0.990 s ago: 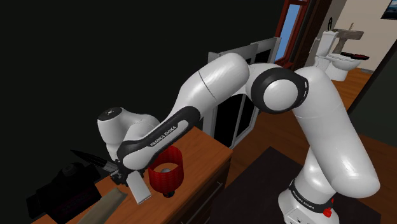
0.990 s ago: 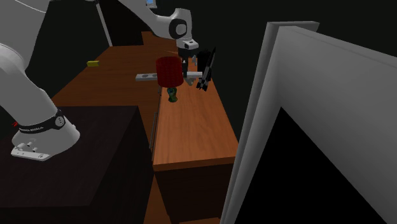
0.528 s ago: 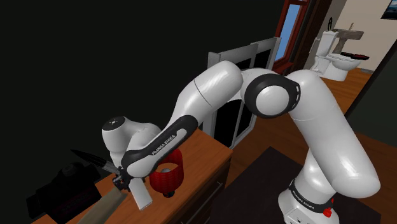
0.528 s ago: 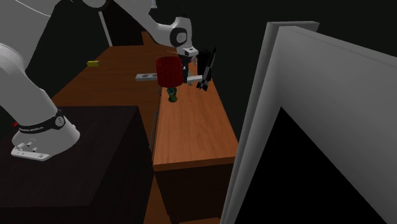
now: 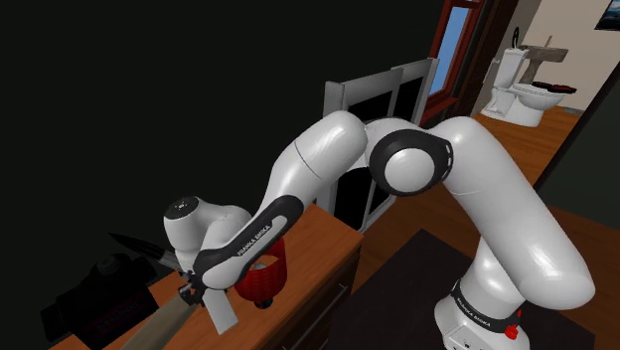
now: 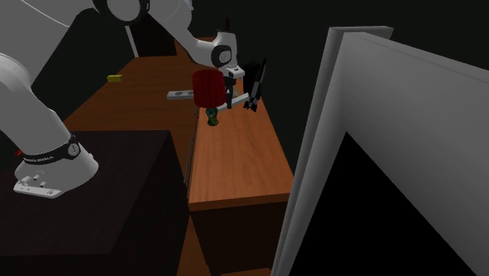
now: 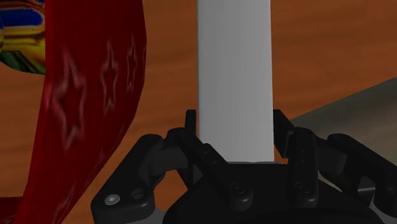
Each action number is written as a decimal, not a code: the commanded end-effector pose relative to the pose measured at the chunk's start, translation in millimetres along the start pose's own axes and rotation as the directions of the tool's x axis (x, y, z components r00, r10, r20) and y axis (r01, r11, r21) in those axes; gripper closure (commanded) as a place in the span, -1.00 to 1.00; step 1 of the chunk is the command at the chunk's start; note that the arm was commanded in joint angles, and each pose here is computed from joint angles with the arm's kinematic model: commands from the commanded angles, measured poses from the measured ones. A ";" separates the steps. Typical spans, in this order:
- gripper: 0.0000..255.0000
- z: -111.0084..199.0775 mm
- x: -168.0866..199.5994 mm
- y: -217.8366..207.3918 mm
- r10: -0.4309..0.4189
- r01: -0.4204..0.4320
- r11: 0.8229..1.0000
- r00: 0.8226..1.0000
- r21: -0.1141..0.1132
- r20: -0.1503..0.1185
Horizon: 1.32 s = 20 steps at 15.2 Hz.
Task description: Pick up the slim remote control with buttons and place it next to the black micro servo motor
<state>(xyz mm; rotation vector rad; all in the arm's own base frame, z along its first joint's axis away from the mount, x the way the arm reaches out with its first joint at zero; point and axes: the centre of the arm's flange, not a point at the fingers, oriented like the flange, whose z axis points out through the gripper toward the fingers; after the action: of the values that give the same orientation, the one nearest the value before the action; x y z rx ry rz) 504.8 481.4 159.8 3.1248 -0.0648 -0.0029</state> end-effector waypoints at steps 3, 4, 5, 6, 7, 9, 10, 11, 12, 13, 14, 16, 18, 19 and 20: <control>1.00 24.0 -2.5 1.2 -0.001 0.001 1.000 1.000 -0.004 0.006; 1.00 24.0 -2.5 1.1 -0.001 0.001 1.000 1.000 -0.004 0.006; 1.00 24.0 -2.5 1.1 -0.001 0.001 1.000 1.000 -0.004 0.006; 1.00 24.0 -2.5 1.1 -0.001 0.001 1.000 1.000 -0.004 0.006; 1.00 24.0 -2.5 1.1 -0.001 0.001 1.000 1.000 -0.004 0.006; 1.00 24.0 -2.5 1.1 -0.001 0.001 1.000 1.000 -0.004 0.006; 1.00 24.0 -2.5 1.1 -0.001 0.001 1.000 1.000 -0.004 0.006; -1.00 24.1 -1.5 0.0 -0.001 0.001 1.000 1.000 -0.004 0.005; -1.00 25.5 -1.5 -0.2 -0.001 0.001 1.000 1.000 -0.004 0.005; -1.00 24.9 -1.0 0.8 -0.001 0.001 1.000 1.000 -0.004 0.006; -1.00 25.5 -1.8 -0.5 -0.001 0.001 1.000 1.000 -0.004 0.006; -1.00 24.0 -2.5 1.1 -0.001 0.001 1.000 1.000 -0.004 0.006; -1.00 -2.4 -2.3 1.0 -0.001 0.001 1.000 1.000 -0.004 0.006; -1.00 -15.6 -2.2 1.0 -0.001 0.001 1.000 1.000 -0.004 0.006; -1.00 -26.0 -2.2 0.9 -0.001 0.001 1.000 1.000 -0.004 0.006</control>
<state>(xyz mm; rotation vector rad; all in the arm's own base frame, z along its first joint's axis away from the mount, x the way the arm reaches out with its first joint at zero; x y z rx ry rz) 503.1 480.5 174.9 3.1230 -0.0627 -0.0092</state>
